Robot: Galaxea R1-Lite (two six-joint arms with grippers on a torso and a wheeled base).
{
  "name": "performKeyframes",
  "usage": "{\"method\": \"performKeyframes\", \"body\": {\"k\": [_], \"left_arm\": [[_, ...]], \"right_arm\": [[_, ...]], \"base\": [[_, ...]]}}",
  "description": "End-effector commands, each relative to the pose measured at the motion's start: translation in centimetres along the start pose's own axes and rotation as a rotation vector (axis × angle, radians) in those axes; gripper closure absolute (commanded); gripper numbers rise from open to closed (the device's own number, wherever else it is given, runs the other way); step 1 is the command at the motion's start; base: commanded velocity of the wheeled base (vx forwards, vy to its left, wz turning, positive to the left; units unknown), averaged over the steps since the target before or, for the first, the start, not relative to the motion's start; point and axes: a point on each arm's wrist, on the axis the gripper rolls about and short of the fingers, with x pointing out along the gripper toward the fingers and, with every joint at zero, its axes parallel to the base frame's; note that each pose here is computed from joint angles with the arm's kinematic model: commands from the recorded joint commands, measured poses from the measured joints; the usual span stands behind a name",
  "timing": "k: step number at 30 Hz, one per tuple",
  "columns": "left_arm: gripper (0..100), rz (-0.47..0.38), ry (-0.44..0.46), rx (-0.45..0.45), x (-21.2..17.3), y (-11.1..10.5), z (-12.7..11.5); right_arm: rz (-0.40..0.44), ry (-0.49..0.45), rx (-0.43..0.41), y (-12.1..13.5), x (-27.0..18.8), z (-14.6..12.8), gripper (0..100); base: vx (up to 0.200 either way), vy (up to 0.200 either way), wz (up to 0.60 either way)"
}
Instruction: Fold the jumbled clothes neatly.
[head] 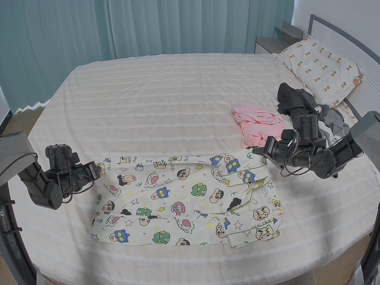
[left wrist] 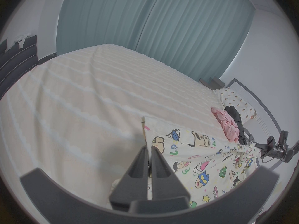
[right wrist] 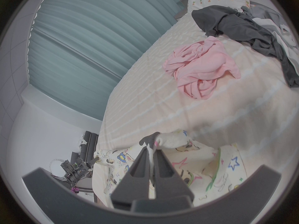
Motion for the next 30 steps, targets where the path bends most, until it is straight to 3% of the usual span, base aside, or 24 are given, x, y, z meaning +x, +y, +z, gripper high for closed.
{"method": "performKeyframes", "body": {"k": [1,12,30], "left_arm": [[100,0.004,0.016,-0.005,-1.7,0.0,-0.7],[100,0.008,0.026,-0.001,-3.3,0.4,-2.7],[100,0.031,0.064,-0.011,-3.3,1.8,-5.7]], "right_arm": [[-0.002,0.020,-0.022,0.5,-2.4,-0.8,100],[-0.010,0.085,-0.024,1.2,-4.8,-2.9,100],[-0.075,0.178,0.006,0.0,-6.6,-5.7,100]], "base": [[0.000,0.000,0.00],[0.000,0.000,0.00],[0.000,0.000,0.00]]}}
